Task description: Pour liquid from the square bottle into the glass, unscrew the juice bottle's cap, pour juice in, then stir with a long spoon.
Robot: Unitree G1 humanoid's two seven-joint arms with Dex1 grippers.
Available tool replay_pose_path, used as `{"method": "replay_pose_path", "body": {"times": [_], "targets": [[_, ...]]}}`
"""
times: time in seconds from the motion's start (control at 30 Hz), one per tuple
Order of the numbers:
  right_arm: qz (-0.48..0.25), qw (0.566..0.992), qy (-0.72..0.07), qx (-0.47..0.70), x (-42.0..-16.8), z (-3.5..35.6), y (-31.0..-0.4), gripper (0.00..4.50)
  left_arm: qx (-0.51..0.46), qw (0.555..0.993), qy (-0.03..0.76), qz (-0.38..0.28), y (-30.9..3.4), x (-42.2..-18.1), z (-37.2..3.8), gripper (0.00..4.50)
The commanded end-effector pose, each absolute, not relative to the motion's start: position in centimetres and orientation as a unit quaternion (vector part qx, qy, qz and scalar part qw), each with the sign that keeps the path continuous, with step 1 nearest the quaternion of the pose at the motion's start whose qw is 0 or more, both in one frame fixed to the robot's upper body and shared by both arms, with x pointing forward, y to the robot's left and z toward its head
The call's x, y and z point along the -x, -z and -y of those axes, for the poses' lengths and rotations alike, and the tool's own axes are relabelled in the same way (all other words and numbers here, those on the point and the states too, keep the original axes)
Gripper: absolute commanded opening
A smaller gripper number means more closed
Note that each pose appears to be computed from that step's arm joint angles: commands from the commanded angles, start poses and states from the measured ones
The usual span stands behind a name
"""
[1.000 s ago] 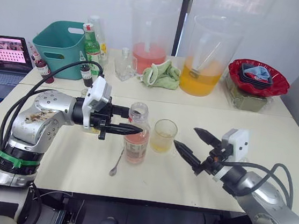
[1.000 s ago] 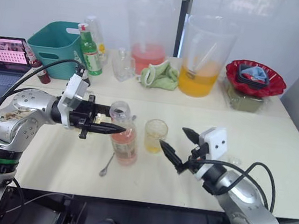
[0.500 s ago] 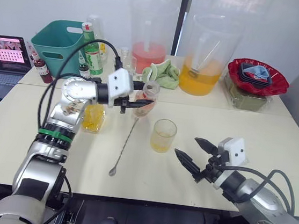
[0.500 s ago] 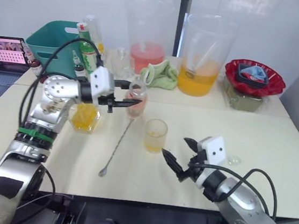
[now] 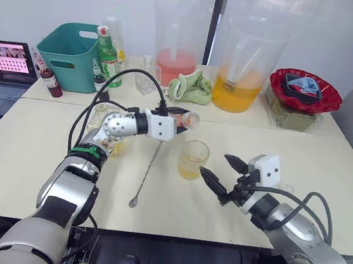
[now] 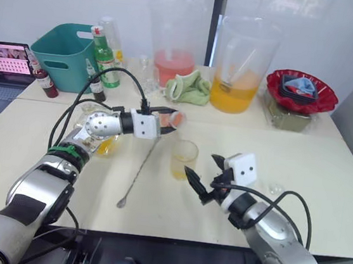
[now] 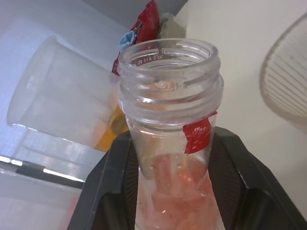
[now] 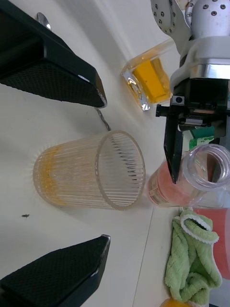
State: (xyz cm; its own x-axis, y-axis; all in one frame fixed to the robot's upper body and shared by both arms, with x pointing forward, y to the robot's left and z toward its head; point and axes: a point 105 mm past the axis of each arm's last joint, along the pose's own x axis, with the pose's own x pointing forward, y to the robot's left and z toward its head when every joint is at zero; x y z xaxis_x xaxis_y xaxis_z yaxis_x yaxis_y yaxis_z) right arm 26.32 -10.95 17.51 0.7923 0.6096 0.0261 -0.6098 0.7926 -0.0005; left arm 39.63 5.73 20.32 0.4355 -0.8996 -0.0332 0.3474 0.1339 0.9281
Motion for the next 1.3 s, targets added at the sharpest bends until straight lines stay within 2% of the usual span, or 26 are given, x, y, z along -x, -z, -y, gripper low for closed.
{"method": "replay_pose_path", "body": {"times": [0.03, 0.7, 1.3], "targets": [[0.043, 0.944, -0.327, 0.001, -25.8, 10.6, -18.9, 4.48, -0.501, 0.674, 0.421, 0.343, -22.4, -39.2, -5.1, 1.95], [0.045, 0.943, -0.33, -0.013, -25.5, 10.2, -19.2, 4.48, -0.588, 0.591, 0.379, 0.4, -21.6, -38.9, -4.2, 1.95], [0.047, 0.942, -0.33, -0.024, -25.4, 10.0, -19.4, 4.48, -0.622, 0.559, 0.354, 0.419, -21.8, -39.3, -4.1, 1.95]]}}
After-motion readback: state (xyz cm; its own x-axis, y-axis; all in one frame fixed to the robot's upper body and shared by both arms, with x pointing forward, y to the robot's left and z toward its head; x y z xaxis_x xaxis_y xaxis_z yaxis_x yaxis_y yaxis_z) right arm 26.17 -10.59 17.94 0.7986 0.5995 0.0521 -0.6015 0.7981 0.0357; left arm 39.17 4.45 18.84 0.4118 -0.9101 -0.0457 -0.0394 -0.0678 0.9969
